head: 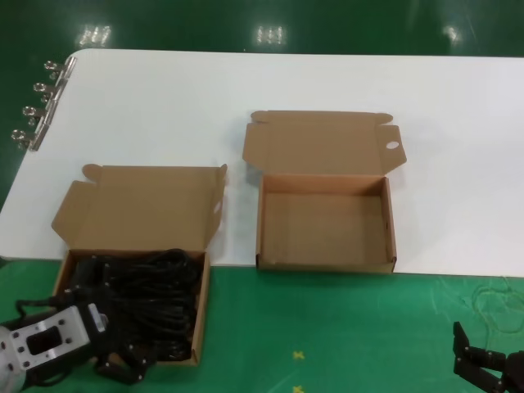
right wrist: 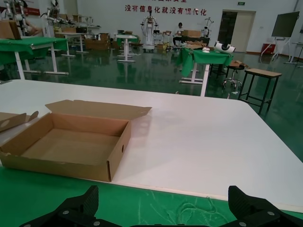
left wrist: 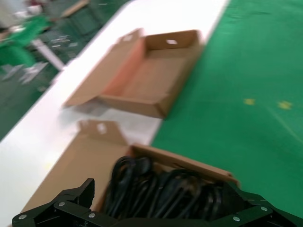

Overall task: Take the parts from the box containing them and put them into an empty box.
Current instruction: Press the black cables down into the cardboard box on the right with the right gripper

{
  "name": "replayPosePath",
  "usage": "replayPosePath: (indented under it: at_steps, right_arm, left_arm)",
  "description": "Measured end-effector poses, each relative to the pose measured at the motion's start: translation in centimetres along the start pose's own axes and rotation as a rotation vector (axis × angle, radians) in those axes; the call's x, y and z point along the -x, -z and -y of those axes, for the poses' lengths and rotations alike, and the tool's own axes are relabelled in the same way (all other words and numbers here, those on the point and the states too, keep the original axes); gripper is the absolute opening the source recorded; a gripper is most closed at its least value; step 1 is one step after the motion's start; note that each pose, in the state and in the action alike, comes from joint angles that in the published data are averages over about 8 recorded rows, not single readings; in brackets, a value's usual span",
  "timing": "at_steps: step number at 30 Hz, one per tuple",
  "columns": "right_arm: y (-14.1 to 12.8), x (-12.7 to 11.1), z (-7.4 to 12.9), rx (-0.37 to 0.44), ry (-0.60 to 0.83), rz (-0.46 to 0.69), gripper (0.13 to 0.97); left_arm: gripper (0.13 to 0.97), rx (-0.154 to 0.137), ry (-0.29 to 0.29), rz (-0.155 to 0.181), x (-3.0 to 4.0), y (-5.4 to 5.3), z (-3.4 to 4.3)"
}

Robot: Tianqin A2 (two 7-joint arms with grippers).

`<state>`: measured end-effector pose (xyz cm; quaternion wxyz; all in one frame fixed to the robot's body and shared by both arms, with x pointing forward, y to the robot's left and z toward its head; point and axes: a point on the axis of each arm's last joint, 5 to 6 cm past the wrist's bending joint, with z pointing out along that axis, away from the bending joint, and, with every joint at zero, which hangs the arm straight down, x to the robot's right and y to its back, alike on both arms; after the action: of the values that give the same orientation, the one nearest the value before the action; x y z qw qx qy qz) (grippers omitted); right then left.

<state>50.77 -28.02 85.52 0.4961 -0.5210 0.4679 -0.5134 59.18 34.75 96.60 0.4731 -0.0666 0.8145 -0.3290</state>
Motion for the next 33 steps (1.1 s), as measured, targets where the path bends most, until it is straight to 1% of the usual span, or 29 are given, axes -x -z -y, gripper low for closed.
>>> replayPosePath:
  at_steps: [4, 7, 9, 11, 14, 17, 19, 22, 24, 29, 33]
  right_arm:
    - [0.0, 0.0, 0.0, 0.000, 0.000, 0.000, 0.956]
    - [0.0, 0.0, 0.0, 0.000, 0.000, 0.000, 0.963]
    - [0.0, 0.0, 0.0, 0.000, 0.000, 0.000, 0.966]
    - [0.0, 0.0, 0.0, 0.000, 0.000, 0.000, 0.966]
    - [0.0, 0.0, 0.0, 0.000, 0.000, 0.000, 0.966]
    - [0.0, 0.0, 0.0, 0.000, 0.000, 0.000, 0.966]
    - [0.0, 0.0, 0.0, 0.000, 0.000, 0.000, 0.966]
    - [0.0, 0.0, 0.0, 0.000, 0.000, 0.000, 0.966]
    - [0.0, 0.0, 0.0, 0.000, 0.000, 0.000, 0.966]
    - [0.0, 0.0, 0.0, 0.000, 0.000, 0.000, 0.966]
    - [0.0, 0.0, 0.0, 0.000, 0.000, 0.000, 0.966]
  left_arm:
    - [0.966, 0.026, -0.109, -0.099, 2.02, -0.3, 0.59]
    - [0.966, 0.061, -0.185, -0.158, 3.47, -0.9, 0.73]
    - [0.966, 0.089, -0.232, -0.189, 4.40, -1.5, 0.72]
    - [0.966, 0.118, -0.276, -0.213, 5.31, -2.1, 0.68]
    - [0.966, 0.155, -0.328, -0.234, 6.71, -3.1, 0.81]
    - [0.966, 0.181, -0.361, -0.243, 8.00, -3.9, 1.10]
    - [0.966, 0.192, -0.372, -0.247, 8.73, -4.5, 1.34]
    - [0.966, 0.204, -0.381, -0.257, 9.56, -5.2, 1.60]
    - [0.966, 0.212, -0.387, -0.267, 9.95, -5.6, 1.69]
    - [0.955, 0.239, -0.398, -0.297, 10.60, -6.2, 1.76]
    - [0.948, 0.264, -0.395, -0.319, 10.94, -6.4, 1.78]
